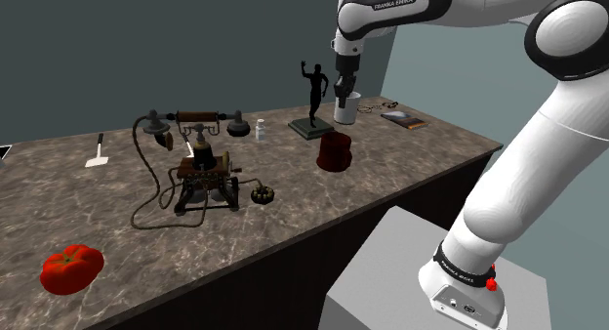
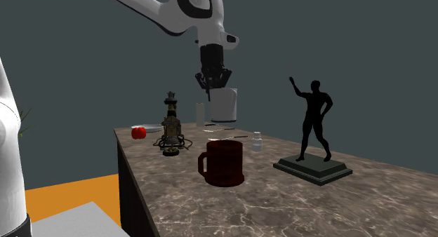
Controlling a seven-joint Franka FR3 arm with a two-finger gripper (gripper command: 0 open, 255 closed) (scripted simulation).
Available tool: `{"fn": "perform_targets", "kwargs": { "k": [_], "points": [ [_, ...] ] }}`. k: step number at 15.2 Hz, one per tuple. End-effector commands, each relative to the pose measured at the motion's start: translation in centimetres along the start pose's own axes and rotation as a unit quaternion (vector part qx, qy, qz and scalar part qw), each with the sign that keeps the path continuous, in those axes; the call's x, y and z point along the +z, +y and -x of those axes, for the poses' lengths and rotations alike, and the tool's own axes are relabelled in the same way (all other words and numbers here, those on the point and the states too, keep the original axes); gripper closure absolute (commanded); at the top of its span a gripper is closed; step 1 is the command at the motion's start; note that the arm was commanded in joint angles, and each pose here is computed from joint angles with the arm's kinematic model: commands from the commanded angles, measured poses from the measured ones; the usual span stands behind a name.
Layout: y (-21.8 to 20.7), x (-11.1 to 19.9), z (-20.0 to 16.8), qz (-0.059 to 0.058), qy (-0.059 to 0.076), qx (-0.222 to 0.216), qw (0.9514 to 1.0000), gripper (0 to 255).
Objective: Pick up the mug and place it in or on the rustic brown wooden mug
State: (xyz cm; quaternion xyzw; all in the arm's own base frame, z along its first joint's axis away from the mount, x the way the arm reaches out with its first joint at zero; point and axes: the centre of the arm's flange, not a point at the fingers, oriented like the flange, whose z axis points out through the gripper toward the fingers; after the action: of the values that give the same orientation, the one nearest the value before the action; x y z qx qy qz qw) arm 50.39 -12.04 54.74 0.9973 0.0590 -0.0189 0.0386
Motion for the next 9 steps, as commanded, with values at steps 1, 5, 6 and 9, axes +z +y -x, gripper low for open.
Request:
{"fn": "perform_targets", "kwargs": {
  "k": [1,5,6,9],
  "points": [
    [0.0,1.1,0.0,0.000,0.000,0.000,1.0000,255],
    [-0.2,3.2,-0.1,0.000,0.000,0.000,1.0000,255],
    [-0.2,3.7,-0.1,0.000,0.000,0.000,1.0000,255],
    [-0.3,5.3,-0.2,0.000,0.000,0.000,1.0000,255]
  ]
}}
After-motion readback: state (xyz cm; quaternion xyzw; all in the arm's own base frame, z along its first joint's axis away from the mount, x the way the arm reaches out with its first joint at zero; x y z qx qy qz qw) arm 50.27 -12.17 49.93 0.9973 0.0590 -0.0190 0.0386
